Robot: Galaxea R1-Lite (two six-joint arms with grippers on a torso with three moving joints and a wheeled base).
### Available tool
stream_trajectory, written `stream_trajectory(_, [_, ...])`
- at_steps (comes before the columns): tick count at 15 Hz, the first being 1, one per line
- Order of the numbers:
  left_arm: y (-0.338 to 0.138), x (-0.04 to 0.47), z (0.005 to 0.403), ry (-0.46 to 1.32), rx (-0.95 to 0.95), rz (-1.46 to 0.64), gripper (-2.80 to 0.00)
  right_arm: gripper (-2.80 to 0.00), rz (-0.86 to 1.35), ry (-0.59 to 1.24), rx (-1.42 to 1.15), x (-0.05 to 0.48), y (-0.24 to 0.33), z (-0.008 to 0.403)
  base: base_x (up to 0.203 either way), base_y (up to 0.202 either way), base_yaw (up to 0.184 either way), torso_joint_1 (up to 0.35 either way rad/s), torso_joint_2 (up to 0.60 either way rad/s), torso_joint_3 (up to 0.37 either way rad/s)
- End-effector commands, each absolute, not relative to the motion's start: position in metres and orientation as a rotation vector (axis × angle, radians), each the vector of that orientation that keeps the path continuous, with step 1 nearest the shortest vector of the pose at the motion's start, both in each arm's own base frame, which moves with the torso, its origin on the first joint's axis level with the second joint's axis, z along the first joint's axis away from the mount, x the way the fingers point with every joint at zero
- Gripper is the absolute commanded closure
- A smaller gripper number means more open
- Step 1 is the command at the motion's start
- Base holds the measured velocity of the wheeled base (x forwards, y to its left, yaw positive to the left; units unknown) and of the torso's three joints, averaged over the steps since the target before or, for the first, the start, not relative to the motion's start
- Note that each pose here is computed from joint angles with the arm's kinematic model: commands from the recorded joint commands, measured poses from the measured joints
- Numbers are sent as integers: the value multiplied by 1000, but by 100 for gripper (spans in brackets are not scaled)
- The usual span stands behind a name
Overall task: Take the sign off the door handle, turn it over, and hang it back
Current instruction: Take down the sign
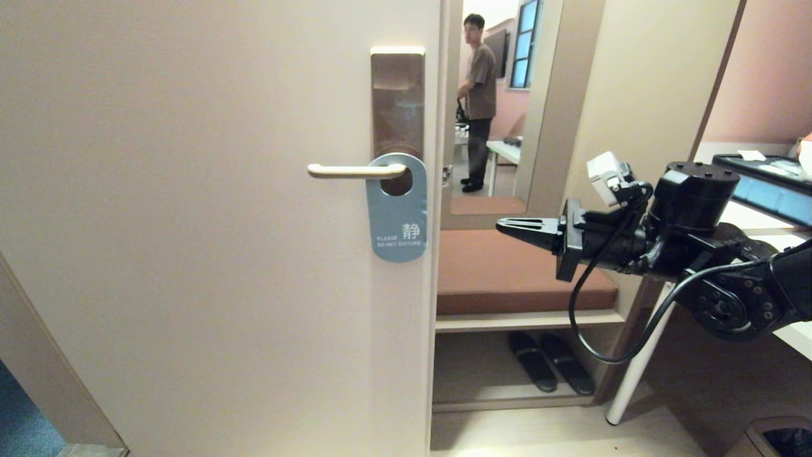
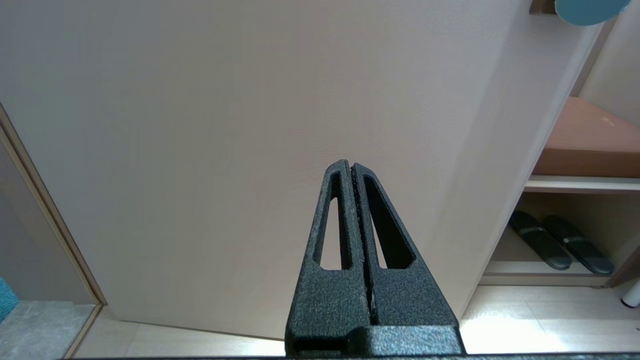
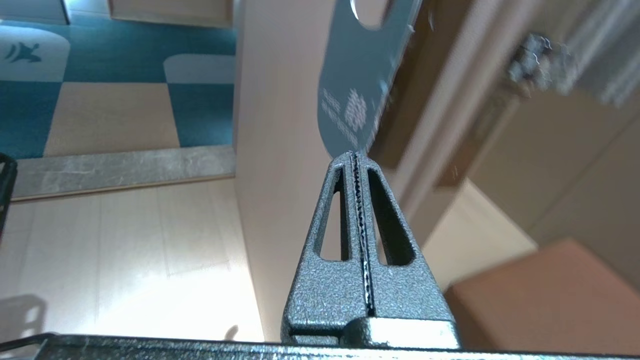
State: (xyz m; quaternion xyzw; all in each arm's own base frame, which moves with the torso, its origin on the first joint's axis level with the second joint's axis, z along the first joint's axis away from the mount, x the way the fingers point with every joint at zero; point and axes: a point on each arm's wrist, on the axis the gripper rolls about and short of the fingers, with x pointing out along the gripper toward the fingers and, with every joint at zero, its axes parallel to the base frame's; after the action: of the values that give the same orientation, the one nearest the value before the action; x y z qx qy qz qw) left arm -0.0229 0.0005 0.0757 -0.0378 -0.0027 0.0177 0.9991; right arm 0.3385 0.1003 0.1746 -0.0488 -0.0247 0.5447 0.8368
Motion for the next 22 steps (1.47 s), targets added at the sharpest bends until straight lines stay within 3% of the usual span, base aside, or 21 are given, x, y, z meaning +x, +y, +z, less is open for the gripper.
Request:
stream_trajectory(1, [0, -23, 76, -4, -76, 37, 0, 0, 1191, -57, -103, 348, 112, 165, 0, 0, 0, 0, 0, 0])
stream_trajectory(22, [0, -23, 76, -4, -77, 37, 0, 0, 1282, -125, -121, 407, 135, 148, 0, 0, 0, 0, 0, 0])
